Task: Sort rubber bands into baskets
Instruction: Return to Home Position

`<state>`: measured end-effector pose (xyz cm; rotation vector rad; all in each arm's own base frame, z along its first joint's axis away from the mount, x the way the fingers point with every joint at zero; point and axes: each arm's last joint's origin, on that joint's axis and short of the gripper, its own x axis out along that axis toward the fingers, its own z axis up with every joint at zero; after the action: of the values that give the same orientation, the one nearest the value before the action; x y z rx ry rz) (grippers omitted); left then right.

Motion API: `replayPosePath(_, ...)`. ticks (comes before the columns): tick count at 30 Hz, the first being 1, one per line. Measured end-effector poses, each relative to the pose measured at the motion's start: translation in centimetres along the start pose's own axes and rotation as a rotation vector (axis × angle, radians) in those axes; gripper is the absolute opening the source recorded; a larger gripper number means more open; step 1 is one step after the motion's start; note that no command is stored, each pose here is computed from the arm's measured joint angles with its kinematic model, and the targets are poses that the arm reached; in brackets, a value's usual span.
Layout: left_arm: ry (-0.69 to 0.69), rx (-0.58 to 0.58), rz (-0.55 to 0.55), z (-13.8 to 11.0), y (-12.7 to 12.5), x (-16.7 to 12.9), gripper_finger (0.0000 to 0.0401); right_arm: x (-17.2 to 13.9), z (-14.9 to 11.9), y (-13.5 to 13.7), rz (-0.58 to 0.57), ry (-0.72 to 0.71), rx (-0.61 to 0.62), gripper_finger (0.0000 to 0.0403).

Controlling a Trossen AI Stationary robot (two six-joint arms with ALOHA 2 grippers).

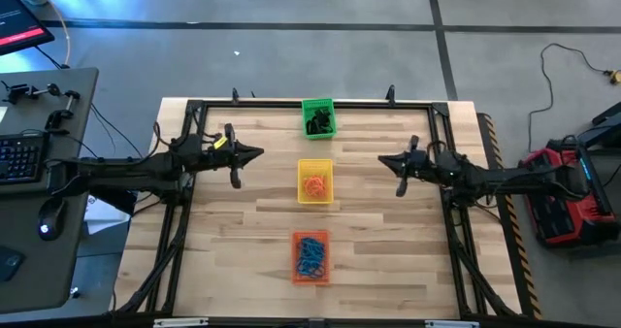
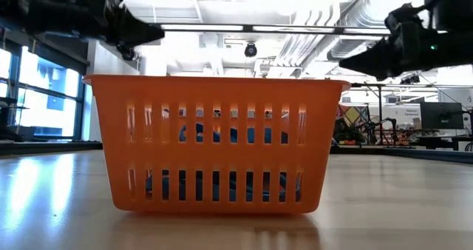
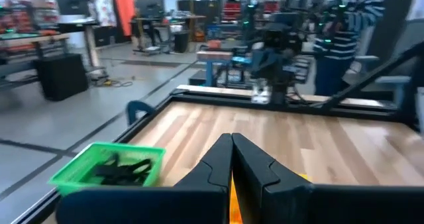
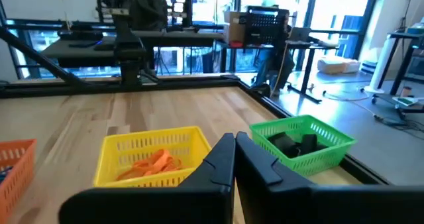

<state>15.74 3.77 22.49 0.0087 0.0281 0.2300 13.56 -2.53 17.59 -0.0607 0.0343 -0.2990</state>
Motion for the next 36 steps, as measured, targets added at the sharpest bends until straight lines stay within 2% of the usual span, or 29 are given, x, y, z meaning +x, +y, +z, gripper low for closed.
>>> replayPosePath(10, -0.026, -0.031, 0.095, -2.9, 1.0, -2.4, 0.0, -2.2, -1.1, -0.4, 0.007, 0.005, 0.019, 0.0)
replayPosePath(16, -0.053, -0.054, 0.152, -4.0, 1.3, -4.0, 0.0, -3.2, -1.6, -0.8, -0.032, 0.048, 0.038, 0.0)
replayPosePath(22, -0.067, -0.066, 0.227, -5.1, 1.5, -5.5, 0.0, -4.0, -0.8, -1.1, -0.037, -0.056, 0.014, 0.0)
replayPosePath(26, -0.076, -0.09, 0.278, -5.6, 1.5, -6.5, 0.0, -4.0, -0.8, -1.3, -0.054, -0.057, 0.013, 0.0)
replayPosePath(28, -0.114, -0.084, 0.263, -5.1, 1.4, -6.6, 0.0, -4.0, -0.8, -1.3, -0.06, -0.055, 0.024, 0.0)
replayPosePath(31, -0.068, -0.088, 0.274, -5.6, 1.3, -6.5, 0.0, -4.0, -0.8, -1.5, -0.075, -0.057, 0.042, 0.0)
replayPosePath(36, -0.065, -0.104, 0.217, -5.6, 1.1, -6.4, 0.0, -3.9, -0.9, -1.8, -0.11, -0.049, 0.045, 0.0)
